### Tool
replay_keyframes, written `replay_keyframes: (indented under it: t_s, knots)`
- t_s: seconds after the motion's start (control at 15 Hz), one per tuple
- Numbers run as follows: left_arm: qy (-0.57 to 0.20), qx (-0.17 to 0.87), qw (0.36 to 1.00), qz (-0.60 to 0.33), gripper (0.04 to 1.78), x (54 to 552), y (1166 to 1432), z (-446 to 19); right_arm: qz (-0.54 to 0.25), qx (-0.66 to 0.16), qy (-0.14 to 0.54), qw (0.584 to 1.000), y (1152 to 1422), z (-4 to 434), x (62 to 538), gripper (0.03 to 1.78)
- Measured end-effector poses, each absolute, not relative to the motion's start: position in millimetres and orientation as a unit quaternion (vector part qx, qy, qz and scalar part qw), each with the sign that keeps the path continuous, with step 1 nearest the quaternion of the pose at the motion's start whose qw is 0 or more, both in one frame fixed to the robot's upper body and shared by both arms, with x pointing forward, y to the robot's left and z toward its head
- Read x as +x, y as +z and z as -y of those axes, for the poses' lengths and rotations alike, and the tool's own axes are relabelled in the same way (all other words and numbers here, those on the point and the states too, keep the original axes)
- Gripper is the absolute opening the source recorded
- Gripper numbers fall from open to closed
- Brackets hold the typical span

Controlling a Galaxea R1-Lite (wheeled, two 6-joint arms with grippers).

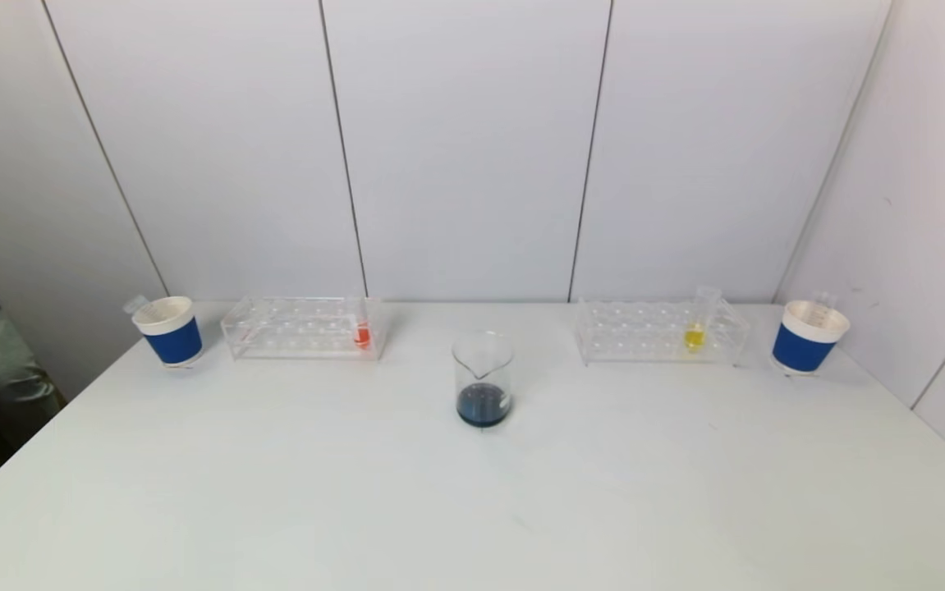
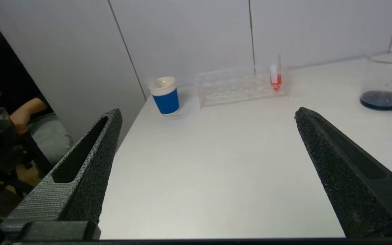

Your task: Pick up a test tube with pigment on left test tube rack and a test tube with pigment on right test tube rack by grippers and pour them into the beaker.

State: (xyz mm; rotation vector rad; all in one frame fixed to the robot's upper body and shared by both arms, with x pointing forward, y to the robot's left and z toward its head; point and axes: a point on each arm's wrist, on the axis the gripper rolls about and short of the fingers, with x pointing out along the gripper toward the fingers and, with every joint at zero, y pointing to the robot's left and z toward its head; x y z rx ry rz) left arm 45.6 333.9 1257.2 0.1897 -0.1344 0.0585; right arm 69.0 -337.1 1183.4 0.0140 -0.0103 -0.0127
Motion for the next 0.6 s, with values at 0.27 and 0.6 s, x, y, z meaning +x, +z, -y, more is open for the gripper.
replay_keyframes:
  t_s: [0.27,0.6]
  knots:
    - [0.014,0.073,0.997,0.035,1.77,50.5,1225.6,-333.5,0.005,0.007,-0.006,1.000,1183.4,337.1,69.0,1.77]
    - [-0.007,0.058,0.998,-0.026,1.77,64.5,1186.4,-332.9,0.005,0.007,-0.006,1.000,1183.4,337.1,69.0,1.77]
